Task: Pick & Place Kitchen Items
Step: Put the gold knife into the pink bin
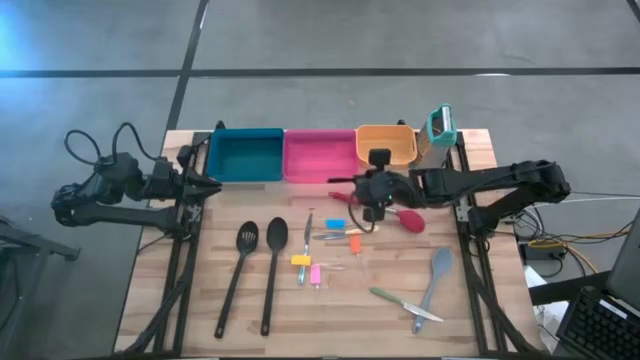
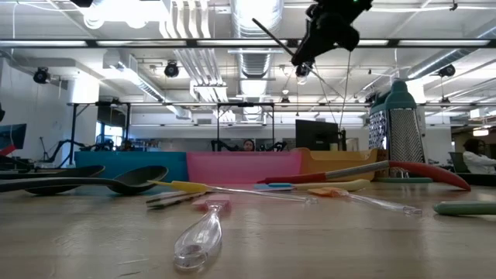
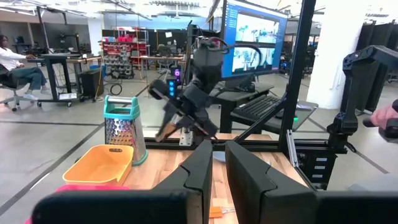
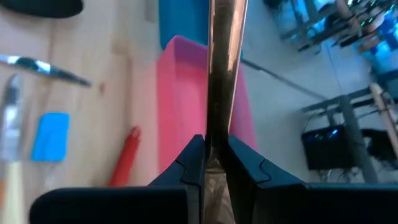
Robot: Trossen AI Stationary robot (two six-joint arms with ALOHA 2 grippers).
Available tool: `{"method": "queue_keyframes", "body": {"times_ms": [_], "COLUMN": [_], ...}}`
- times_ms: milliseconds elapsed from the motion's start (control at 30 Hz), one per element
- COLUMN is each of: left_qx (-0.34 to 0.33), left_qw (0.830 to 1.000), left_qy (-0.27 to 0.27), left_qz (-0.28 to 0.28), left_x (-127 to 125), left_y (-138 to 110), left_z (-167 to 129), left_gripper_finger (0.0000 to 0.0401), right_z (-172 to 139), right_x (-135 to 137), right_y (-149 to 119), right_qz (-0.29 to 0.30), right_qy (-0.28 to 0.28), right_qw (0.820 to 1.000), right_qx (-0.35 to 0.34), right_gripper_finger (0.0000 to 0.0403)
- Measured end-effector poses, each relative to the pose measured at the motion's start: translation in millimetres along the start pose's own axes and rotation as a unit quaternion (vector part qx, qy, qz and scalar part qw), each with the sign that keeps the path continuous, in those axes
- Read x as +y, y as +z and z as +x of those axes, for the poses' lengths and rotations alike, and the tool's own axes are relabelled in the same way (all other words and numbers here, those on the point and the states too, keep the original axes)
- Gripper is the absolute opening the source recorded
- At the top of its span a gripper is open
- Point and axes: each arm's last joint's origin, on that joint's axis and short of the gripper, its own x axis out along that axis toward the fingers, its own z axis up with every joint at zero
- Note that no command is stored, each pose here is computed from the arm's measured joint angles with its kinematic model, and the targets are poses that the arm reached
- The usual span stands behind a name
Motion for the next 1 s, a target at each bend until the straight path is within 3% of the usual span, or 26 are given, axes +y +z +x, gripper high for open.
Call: {"method": "queue_keyframes", "body": {"times_ms": [333,600,1000], "left_qx": [0.000,0.000,0.000], "left_qw": [1.000,1.000,1.000], "left_qy": [0.000,0.000,0.000], "left_qz": [0.000,0.000,0.000], "left_x": [0,0,0], "left_y": [0,0,0], "left_z": [0,0,0], "left_gripper_finger": [0.0049,0.0049,0.0049], "right_z": [36,75,146], "right_x": [-42,-65,-82], "right_y": [8,29,29], "right_qz": [-0.008,-0.065,-0.099], "right_qy": [-0.017,-0.032,0.053], "right_qw": [1.000,0.997,0.992], "right_qx": [-0.010,0.008,0.051], "right_gripper_finger": [0.0029,0.0029,0.0029]}}
